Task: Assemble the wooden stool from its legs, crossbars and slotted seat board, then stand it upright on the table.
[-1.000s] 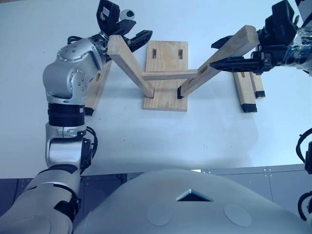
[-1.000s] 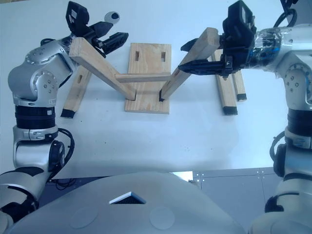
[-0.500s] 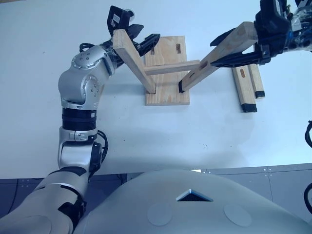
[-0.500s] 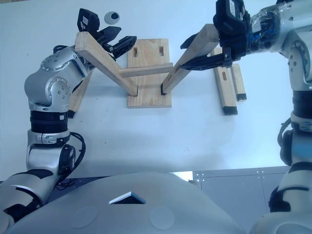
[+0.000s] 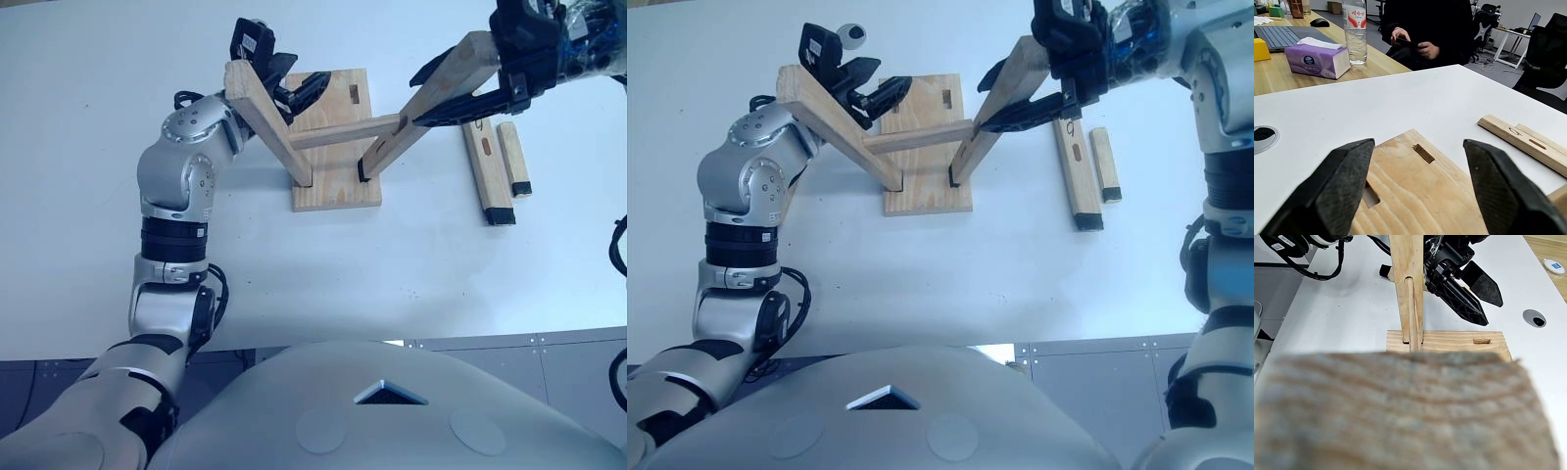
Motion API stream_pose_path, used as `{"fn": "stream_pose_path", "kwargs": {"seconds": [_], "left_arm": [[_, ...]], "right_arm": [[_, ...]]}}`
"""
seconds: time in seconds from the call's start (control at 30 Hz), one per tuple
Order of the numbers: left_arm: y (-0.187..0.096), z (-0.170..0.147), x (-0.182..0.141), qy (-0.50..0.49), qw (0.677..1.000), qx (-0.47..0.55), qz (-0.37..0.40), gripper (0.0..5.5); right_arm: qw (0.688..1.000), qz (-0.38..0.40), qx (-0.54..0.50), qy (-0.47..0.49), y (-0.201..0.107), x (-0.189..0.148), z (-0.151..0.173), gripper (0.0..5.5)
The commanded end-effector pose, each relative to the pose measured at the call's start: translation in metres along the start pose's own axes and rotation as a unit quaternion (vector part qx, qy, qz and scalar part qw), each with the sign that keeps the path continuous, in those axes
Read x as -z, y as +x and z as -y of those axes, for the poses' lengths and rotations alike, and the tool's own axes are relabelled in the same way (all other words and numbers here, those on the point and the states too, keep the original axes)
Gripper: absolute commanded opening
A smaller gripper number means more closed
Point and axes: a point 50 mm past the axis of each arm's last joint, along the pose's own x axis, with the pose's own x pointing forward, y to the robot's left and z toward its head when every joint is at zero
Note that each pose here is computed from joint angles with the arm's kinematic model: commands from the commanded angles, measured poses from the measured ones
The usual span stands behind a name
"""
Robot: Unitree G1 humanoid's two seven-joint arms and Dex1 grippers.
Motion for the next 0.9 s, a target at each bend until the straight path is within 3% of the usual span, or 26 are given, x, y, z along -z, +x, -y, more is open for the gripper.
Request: {"fn": "stream_pose_path", "kwargs": {"seconds": [0.03, 0.3, 0.47, 0.53, 0.6, 0.7, 0.77, 0.9], "left_arm": [[0.002, 0.001, 0.0, 0.006, 1.0, -0.006, -0.002, 3.34], [0.001, -0.001, -0.006, 0.0, 1.0, -0.012, 0.008, 3.34], [-0.021, -0.026, -0.051, 0.027, 0.997, -0.058, 0.051, 3.34], [-0.035, -0.036, -0.092, 0.054, 0.986, -0.128, 0.092, 3.34], [-0.048, -0.025, -0.136, 0.052, 0.974, -0.151, 0.162, 3.19], [-0.05, 0.03, -0.178, -0.05, 0.958, -0.076, 0.27, 2.81], [-0.041, 0.055, -0.175, -0.109, 0.957, -0.055, 0.265, 2.45], [-0.023, 0.065, -0.142, -0.203, 0.957, -0.093, 0.187, 1.73]], "right_arm": [[0.999, -0.04, -0.021, 0.013, 0.016, 0.01, 0.003, 2.04], [0.995, -0.086, -0.058, -0.002, 0.029, 0.01, 0.002, 2.04], [0.994, -0.09, -0.06, -0.002, 0.032, 0.011, 0.001, 2.04], [0.994, -0.09, -0.057, 0.0, 0.034, 0.012, 0.0, 2.04], [0.994, -0.091, -0.052, 0.003, 0.035, 0.013, -0.002, 2.04], [0.995, -0.096, -0.031, 0.011, 0.037, 0.017, -0.003, 2.04], [0.995, -0.097, -0.015, 0.016, 0.04, 0.02, -0.004, 2.04], [0.995, -0.096, 0.01, 0.026, 0.048, 0.022, -0.004, 2.04]]}}
